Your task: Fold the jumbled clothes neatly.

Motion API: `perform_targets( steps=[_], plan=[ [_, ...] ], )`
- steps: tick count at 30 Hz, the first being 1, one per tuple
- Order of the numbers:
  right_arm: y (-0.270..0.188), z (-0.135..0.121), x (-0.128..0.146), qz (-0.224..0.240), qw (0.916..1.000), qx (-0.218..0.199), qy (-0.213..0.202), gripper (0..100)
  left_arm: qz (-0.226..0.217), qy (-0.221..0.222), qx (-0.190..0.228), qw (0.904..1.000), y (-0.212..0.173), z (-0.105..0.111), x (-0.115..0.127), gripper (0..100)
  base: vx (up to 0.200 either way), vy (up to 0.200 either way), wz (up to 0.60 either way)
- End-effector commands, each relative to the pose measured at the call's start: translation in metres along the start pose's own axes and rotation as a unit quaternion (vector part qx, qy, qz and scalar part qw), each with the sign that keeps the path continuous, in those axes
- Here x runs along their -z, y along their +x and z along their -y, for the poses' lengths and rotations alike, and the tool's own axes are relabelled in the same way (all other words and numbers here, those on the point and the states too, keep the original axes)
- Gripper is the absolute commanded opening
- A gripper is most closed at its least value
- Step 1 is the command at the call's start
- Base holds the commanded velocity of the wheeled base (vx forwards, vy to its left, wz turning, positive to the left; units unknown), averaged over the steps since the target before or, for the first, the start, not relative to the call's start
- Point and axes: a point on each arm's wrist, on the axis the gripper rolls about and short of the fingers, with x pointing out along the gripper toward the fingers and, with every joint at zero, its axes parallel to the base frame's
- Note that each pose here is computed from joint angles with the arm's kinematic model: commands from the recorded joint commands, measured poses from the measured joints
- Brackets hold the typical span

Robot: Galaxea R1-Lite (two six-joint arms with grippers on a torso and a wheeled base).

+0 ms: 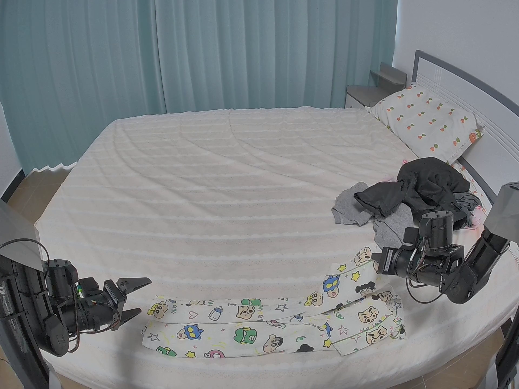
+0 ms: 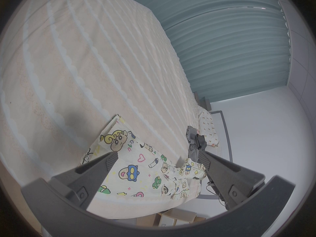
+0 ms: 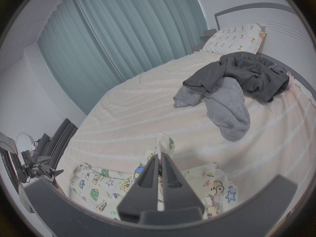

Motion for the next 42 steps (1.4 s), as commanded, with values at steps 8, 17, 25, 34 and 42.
perform_targets(
  steps=[8, 17, 25, 34, 42],
  plan=[
    [0.039, 0.025, 0.032, -0.062, 0.995, 0.078, 0.002, 0, 0.0, 0.0, 0.001, 1.0, -0.002, 0.0, 0.002, 100, 0.0, 0.0, 0.0],
    [0.05, 0.041, 0.034, -0.073, 0.9905, 0.116, -0.007, 100, 0.001, 0.001, 0.001, 1.0, -0.002, 0.0, 0.001, 100, 0.0, 0.0, 0.0],
    [0.025, 0.013, 0.004, -0.015, 0.9961, 0.084, -0.019, 100, 0.001, 0.001, 0.001, 1.0, -0.002, 0.0, 0.001, 100, 0.0, 0.0, 0.0],
    [0.024, -0.04, 0.032, -0.049, 0.9986, 0.02, -0.006, 100, 0.0, 0.0, 0.001, 1.0, -0.002, 0.0, 0.002, 100, 0.0, 0.0, 0.0],
    [0.051, -0.023, 0.074, -0.117, 0.99, 0.054, 0.057, 100, 0.0, 0.0, 0.001, 1.0, -0.002, 0.0, 0.002, 100, 0.0, 0.0, 0.0]
  ],
)
